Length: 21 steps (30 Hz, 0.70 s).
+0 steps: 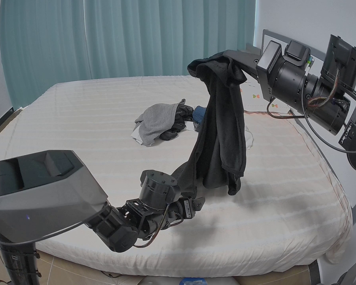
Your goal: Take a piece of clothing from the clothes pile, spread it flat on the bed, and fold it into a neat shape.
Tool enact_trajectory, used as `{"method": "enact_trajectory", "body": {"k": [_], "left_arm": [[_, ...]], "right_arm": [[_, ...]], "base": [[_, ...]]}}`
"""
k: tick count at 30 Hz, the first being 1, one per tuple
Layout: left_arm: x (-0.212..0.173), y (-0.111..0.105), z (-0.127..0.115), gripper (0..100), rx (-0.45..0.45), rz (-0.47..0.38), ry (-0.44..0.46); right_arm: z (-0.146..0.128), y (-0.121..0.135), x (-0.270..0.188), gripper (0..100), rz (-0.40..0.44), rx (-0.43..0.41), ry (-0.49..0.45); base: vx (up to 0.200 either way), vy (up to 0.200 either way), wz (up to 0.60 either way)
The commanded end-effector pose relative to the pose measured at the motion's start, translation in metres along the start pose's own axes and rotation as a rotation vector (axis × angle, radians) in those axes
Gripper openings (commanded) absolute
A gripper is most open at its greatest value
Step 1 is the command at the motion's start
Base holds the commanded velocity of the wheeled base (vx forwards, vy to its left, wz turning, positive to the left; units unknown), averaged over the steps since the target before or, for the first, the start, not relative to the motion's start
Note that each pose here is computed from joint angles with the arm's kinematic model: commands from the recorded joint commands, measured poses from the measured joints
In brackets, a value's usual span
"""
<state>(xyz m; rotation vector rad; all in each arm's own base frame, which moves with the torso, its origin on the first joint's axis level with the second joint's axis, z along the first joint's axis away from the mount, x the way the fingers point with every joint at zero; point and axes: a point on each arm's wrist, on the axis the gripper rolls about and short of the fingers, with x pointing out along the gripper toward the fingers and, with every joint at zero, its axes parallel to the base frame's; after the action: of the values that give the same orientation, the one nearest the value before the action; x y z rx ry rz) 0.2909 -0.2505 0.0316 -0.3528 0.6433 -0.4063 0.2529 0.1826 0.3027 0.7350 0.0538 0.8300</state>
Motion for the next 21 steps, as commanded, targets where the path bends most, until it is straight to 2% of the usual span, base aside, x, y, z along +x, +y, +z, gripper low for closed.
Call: {"method": "enact_trajectory", "body": {"k": [1, 7, 16, 17, 21], "left_arm": [[0.015, 0.006, -0.008, 100, -0.018, 0.008, 0.012], [0.033, 0.022, -0.001, 100, -0.104, 0.039, -0.035], [0.059, 0.044, 0.003, 100, -0.141, 0.077, -0.056], [0.059, 0.044, 0.003, 0, -0.143, 0.077, -0.058], [0.058, 0.045, 0.004, 0, -0.152, 0.078, -0.059]], "right_arm": [[0.005, 0.011, -0.006, 0, 0.028, -0.002, -0.015], [0.015, 0.019, -0.014, 0, 0.05, -0.007, -0.042], [0.015, 0.011, -0.014, 0, 0.025, 0.003, -0.038], [0.015, 0.01, -0.014, 0, 0.024, 0.006, -0.039], [0.015, 0.0, -0.013, 0, -0.006, 0.01, -0.041]], "base": [[0.0, 0.0, 0.0], [0.0, 0.0, 0.0], [0.0, 0.0, 0.0], [0.0, 0.0, 0.0], [0.0, 0.0, 0.0]]}}
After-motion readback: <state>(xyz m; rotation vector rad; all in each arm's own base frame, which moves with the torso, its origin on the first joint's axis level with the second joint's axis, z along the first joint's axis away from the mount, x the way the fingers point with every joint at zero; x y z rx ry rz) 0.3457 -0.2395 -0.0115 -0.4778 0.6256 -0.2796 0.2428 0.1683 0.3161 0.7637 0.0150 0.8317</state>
